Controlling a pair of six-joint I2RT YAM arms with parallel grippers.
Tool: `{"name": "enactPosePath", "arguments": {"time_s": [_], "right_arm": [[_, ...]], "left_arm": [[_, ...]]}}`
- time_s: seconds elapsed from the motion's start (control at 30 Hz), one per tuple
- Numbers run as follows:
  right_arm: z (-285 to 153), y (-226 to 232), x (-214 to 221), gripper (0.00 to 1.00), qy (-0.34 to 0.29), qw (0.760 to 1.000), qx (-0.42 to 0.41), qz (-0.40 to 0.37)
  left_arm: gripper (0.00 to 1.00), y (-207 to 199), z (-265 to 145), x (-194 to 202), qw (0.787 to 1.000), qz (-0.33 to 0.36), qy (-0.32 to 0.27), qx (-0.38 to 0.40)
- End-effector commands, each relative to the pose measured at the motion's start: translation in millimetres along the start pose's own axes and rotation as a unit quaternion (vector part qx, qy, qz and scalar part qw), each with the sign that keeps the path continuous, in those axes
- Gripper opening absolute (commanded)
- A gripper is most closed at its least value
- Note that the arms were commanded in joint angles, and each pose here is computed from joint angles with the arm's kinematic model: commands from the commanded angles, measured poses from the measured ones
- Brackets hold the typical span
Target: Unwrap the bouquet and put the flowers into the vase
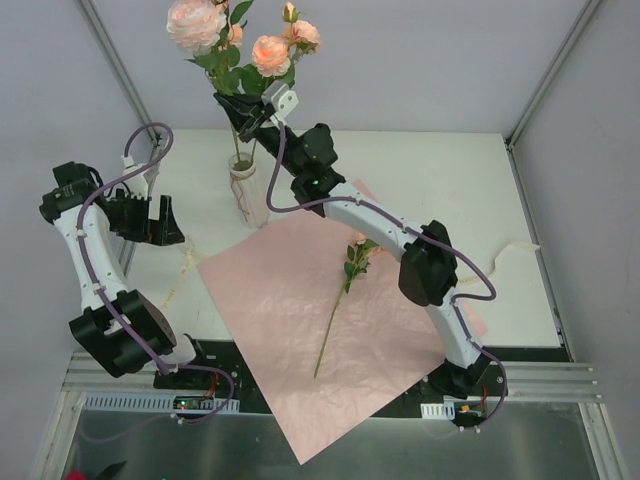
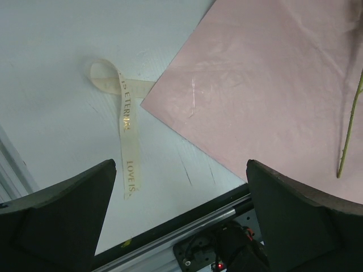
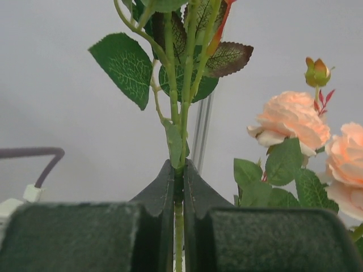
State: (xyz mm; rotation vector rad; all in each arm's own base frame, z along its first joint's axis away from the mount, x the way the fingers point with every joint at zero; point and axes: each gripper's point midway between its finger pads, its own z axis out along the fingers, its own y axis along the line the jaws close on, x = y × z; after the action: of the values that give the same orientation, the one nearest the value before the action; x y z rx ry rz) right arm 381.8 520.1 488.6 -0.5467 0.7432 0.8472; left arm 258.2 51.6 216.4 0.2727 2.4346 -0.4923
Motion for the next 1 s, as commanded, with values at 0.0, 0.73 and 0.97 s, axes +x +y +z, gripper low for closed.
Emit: {"name": "enactPosePath", "arguments": {"time_s": [0.0, 0.73, 0.97], "right_arm": [[-4, 0, 10, 0.01, 0.001, 1.000, -0.003, 0.004], [-81, -7, 71, 0.68, 0.201, 0.977, 0.052, 0.044], [-133, -16, 39, 0.79, 0.259, 0.959, 0.110, 0.046]], "left_arm": [[0.99, -6, -8, -12, 0.999, 0.008, -0.020, 0.024], [0.99, -8, -11, -5, 0.999, 0.025, -0.016, 0.012], [0.99, -12, -13, -2, 0.999, 0.030, -0.018, 0.008]]}}
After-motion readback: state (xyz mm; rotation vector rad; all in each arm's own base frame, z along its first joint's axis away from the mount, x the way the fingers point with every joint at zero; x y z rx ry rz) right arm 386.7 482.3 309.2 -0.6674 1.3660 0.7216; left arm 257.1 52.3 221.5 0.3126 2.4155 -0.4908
